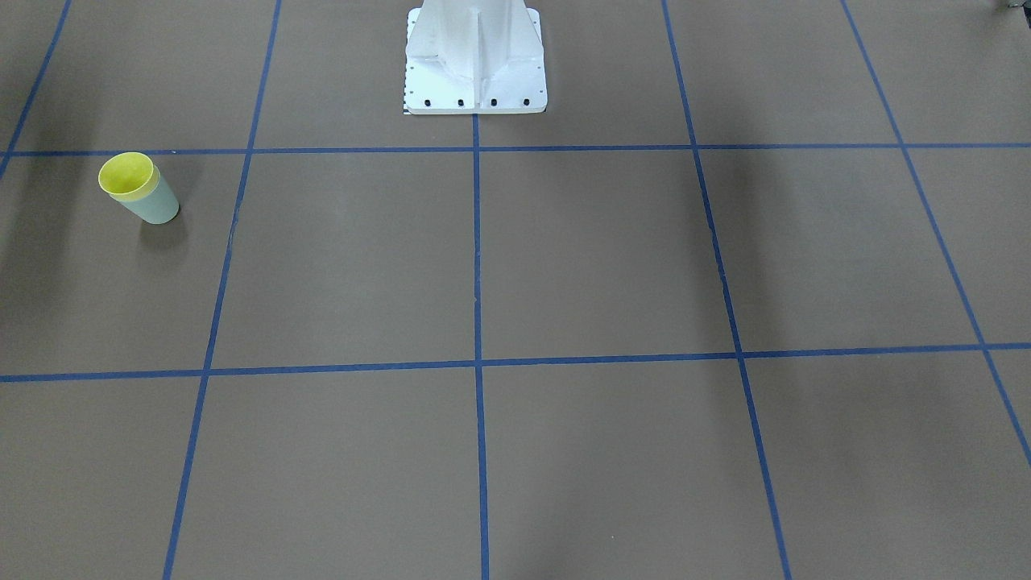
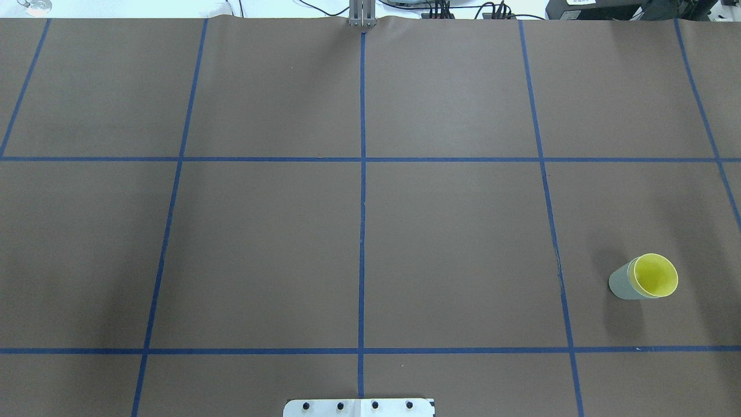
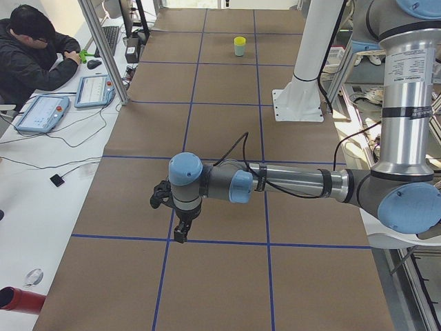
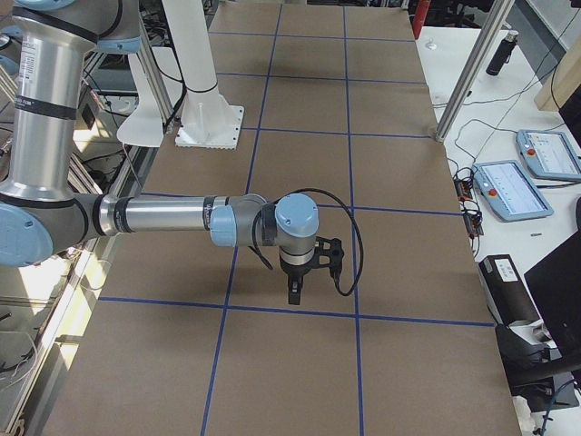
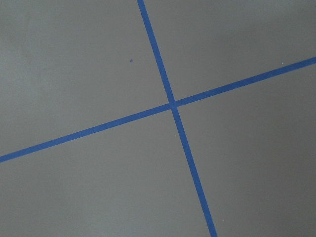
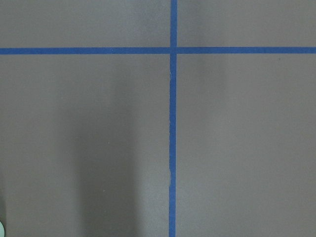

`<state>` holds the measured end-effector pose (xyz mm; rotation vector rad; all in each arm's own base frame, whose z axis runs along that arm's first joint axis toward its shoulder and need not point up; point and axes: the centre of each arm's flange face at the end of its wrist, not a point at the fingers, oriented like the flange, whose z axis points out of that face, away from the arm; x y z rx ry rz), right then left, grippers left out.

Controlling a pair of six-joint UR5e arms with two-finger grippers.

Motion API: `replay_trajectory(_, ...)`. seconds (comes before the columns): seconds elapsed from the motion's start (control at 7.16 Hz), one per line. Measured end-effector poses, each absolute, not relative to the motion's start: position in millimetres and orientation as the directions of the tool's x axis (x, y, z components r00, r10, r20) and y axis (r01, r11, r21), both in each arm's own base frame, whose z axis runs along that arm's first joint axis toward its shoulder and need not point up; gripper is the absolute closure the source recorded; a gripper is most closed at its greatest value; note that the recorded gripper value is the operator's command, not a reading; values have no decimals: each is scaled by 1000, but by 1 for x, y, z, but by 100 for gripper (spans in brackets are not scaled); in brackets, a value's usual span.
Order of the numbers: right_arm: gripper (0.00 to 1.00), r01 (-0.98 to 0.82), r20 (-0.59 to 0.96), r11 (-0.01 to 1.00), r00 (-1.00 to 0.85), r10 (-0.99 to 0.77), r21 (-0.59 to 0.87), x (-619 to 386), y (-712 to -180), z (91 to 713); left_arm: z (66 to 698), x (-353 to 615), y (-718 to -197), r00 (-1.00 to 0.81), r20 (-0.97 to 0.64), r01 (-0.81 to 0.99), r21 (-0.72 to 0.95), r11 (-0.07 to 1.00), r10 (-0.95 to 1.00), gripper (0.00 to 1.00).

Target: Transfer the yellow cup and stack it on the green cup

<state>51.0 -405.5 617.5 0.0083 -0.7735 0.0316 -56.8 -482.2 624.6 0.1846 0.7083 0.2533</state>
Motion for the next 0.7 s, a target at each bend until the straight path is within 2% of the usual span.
replay_trajectory(0.28,0,-38,698,999,716,29,-3,51,-408,613,627,-57,-482,730,-620,-166,247,955,287,0)
replay_trajectory(0.7,0,-39,679,998,734,1,40,51,-445,599,627,-56,-484,730,-620,-168,247,954,289,0)
